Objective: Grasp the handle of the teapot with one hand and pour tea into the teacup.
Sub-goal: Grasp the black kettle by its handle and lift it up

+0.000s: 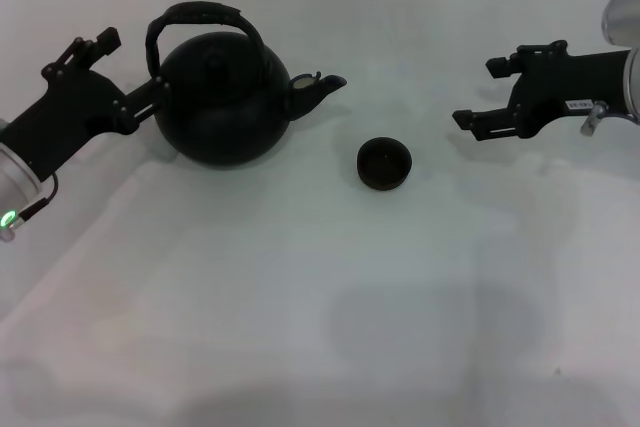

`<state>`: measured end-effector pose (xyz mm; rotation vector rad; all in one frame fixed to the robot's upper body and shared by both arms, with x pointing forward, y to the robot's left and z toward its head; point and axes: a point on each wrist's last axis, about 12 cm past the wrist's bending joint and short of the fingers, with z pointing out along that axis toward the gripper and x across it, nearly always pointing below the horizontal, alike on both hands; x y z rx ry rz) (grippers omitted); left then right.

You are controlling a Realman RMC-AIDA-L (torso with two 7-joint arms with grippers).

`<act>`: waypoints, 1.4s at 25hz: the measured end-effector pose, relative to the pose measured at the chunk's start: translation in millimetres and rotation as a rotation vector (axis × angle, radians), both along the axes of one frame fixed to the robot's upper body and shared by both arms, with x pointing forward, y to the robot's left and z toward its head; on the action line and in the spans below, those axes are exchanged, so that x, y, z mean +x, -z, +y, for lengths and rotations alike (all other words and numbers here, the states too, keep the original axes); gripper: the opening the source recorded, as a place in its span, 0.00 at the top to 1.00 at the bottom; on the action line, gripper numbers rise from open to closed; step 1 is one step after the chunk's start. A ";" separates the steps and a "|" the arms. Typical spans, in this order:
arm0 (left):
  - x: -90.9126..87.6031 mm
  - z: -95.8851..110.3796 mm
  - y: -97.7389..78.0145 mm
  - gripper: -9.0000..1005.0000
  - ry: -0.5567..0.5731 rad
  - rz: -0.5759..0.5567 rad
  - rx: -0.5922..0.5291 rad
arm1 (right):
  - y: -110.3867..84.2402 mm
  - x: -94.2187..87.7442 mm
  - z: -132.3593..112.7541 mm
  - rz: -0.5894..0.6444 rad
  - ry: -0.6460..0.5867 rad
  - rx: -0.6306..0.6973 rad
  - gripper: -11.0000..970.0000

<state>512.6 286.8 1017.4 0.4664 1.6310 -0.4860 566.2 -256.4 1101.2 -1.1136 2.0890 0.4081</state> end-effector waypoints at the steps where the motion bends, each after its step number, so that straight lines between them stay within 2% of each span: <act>1: 1.0 -0.7 -0.3 0.13 -0.001 0.001 -0.002 | 0.2 -0.2 0.8 0.001 -0.003 0.000 0.13; 17: 7.9 -7.9 -0.9 0.17 0.011 0.023 -0.020 | 0.9 -1.6 6.5 0.008 -0.016 0.015 0.13; 23: 10.5 -11.8 1.6 0.36 -0.013 0.049 -0.041 | 1.0 -1.7 7.0 0.009 -0.016 0.015 0.13; 28: 14.4 -16.1 2.4 0.55 -0.024 0.064 -0.051 | 1.4 -2.1 8.8 0.012 -0.024 0.014 0.13; 35: 19.9 -19.3 -0.4 0.75 -0.038 0.064 -0.078 | 1.7 -2.6 11.0 0.012 -0.030 0.022 0.13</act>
